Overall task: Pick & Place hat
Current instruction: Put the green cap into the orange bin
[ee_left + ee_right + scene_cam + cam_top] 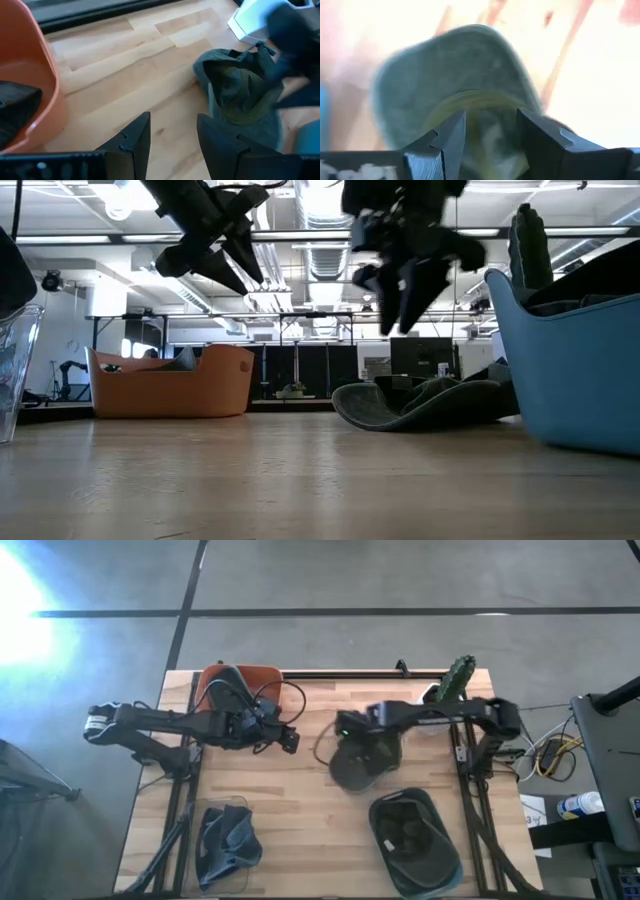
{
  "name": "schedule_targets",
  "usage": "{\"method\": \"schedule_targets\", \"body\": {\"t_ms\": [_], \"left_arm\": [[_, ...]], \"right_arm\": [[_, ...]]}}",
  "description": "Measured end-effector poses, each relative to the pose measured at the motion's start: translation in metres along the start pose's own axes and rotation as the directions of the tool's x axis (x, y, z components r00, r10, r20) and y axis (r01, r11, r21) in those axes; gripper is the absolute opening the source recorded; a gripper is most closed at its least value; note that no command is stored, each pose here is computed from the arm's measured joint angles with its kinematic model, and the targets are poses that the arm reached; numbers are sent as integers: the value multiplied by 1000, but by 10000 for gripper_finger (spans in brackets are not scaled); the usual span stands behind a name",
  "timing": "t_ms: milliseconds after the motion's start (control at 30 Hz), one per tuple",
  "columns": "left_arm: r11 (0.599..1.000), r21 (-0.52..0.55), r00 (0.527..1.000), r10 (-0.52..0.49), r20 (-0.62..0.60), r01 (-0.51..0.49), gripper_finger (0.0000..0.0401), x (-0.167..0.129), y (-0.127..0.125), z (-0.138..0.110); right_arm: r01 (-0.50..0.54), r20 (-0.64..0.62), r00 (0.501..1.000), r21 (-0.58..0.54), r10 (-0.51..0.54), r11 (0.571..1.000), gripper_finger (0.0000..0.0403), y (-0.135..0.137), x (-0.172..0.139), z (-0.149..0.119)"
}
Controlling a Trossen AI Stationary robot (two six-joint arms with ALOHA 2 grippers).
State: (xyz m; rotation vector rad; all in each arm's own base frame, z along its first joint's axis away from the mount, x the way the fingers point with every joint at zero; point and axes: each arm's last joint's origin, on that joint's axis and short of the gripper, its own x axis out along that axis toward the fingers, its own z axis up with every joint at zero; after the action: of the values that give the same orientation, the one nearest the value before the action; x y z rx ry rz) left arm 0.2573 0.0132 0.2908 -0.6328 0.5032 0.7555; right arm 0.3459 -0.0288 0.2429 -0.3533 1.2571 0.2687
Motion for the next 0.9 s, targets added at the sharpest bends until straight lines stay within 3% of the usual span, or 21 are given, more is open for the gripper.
{"method": "schedule_targets", "body": {"t_ms": [167, 367, 500, 667, 900], "left_arm": [[998, -66, 1000, 17, -6, -17, 153, -14, 1, -7], [985, -136, 989, 120, 83, -108, 153, -58, 20, -16], [985, -148, 991, 99, 88, -85, 153, -78, 30, -18], [988, -147, 990, 70, 121, -51, 153, -87, 30, -19], [990, -128, 990, 80, 112, -65, 153, -82, 26, -22]], "right_arm": [[-47, -94, 995, -20, 45, 999, 173, -26, 27, 17], [-25, -64, 998, 1, 25, 1000, 171, -44, 32, 28], [-34, -86, 996, -31, 31, 999, 171, -46, 42, 26], [-29, -76, 997, -126, 20, 992, 173, -45, 53, 22], [-36, -83, 996, -165, 22, 986, 173, -47, 59, 18]]}}
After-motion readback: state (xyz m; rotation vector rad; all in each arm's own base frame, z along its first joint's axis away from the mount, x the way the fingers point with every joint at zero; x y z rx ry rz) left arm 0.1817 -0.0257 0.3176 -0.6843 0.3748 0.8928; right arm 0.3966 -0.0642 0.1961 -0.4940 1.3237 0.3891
